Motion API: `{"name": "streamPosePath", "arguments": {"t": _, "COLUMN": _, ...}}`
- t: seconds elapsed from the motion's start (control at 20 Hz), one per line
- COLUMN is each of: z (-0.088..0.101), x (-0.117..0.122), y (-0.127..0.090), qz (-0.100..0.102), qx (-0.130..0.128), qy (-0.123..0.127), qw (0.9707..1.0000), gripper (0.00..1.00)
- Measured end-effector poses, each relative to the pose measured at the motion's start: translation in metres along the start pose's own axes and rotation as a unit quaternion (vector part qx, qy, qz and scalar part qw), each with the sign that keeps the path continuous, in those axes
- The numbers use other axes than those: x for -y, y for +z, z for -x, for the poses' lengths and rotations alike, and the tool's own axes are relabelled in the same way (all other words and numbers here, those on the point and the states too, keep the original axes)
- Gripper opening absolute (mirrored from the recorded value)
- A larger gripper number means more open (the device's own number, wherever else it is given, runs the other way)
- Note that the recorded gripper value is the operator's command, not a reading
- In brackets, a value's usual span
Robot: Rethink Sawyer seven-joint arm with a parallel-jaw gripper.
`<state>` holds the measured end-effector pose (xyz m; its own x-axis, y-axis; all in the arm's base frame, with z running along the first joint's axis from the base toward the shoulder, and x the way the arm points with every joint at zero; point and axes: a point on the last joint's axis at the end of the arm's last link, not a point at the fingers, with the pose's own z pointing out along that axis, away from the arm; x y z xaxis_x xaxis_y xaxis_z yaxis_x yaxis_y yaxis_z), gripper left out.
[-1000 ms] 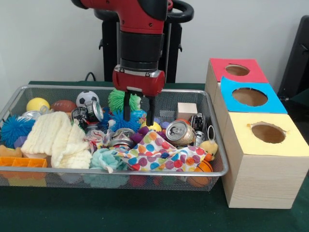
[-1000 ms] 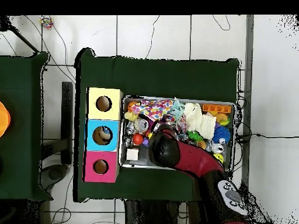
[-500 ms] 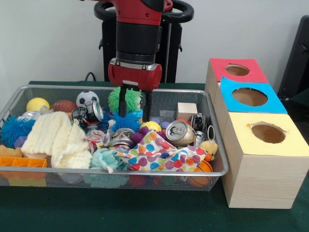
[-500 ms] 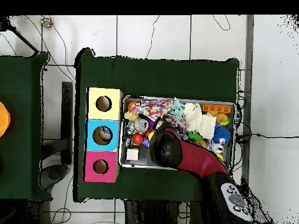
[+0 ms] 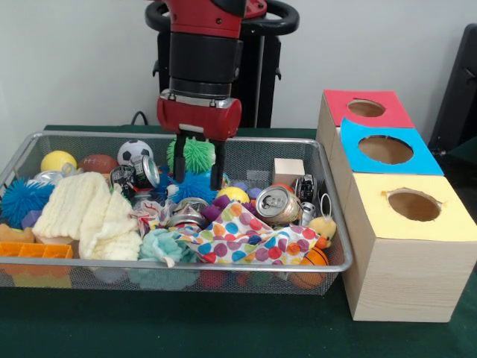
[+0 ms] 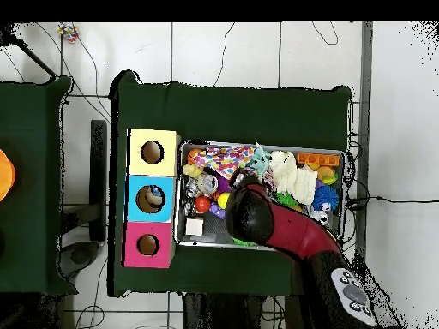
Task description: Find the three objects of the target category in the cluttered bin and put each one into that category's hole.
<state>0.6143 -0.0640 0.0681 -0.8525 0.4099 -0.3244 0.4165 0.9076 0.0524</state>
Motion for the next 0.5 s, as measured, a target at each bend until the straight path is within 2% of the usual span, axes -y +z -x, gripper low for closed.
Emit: {"name": "streamPosePath", "arguments": {"t": 0.5, "z": 0.050, "x": 0.037, "y": 0.010, "qz": -0.011, "qx": 0.034, "qy": 0.027, "qw": 0.9990, "gripper": 1.00}}
